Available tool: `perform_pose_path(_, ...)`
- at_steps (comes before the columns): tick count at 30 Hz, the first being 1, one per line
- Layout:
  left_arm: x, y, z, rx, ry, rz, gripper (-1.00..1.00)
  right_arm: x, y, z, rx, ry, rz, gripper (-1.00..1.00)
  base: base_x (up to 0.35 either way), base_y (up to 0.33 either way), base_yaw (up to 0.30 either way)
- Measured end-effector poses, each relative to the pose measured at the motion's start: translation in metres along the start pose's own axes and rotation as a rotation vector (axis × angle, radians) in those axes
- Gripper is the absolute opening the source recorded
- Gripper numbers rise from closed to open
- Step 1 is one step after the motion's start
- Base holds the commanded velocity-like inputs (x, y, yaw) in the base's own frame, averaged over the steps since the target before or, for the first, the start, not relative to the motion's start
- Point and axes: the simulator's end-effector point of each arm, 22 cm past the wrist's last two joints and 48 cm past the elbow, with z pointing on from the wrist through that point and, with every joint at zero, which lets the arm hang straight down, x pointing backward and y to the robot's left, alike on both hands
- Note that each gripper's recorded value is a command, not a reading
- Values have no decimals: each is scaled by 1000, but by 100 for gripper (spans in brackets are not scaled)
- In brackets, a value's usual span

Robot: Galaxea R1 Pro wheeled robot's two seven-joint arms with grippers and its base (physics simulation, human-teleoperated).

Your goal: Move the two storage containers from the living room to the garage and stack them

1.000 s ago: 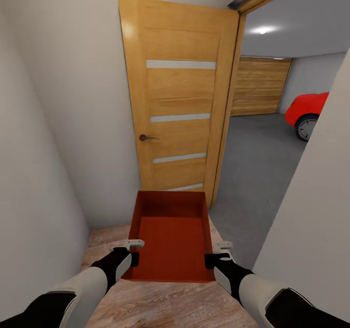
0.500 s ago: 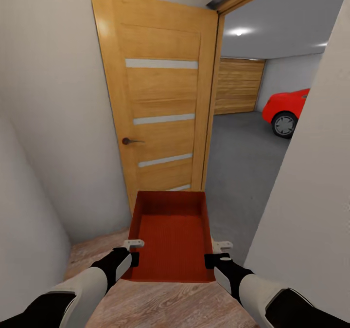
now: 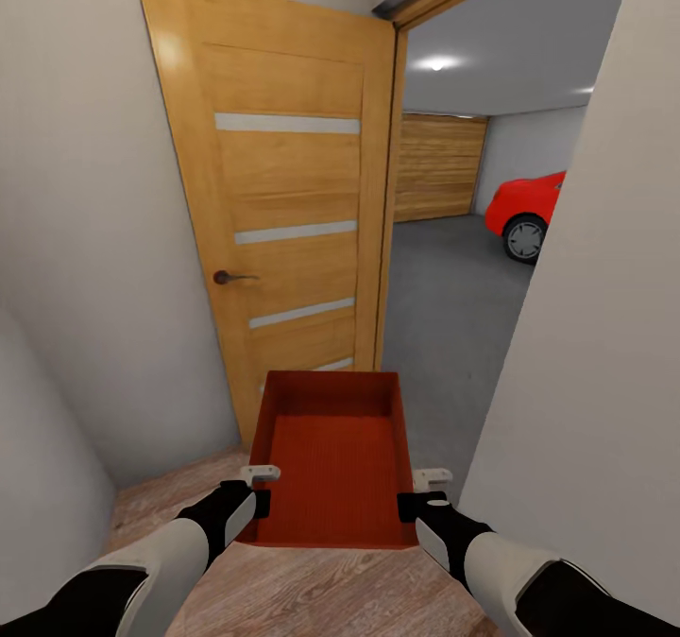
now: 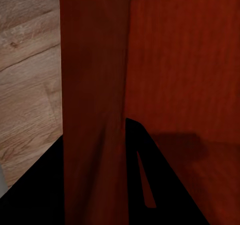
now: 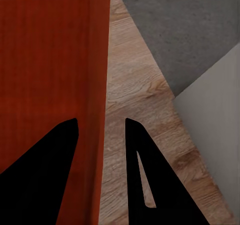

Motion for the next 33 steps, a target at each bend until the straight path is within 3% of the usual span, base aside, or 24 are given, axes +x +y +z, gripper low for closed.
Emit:
perform_pose_path(7,0,0,0,-1,0,0,-100,0,0,0,0,0,0,-100,90,0,-1)
perform_pose_path(22,0,0,0,0,0,1,-100,0,0,-1,0,0,0,-100,308,0,-3)
perform_pose_path(33,0,1,0,3,0,3,-100,1,1,0,-1,1,2,-100,183,0,-164)
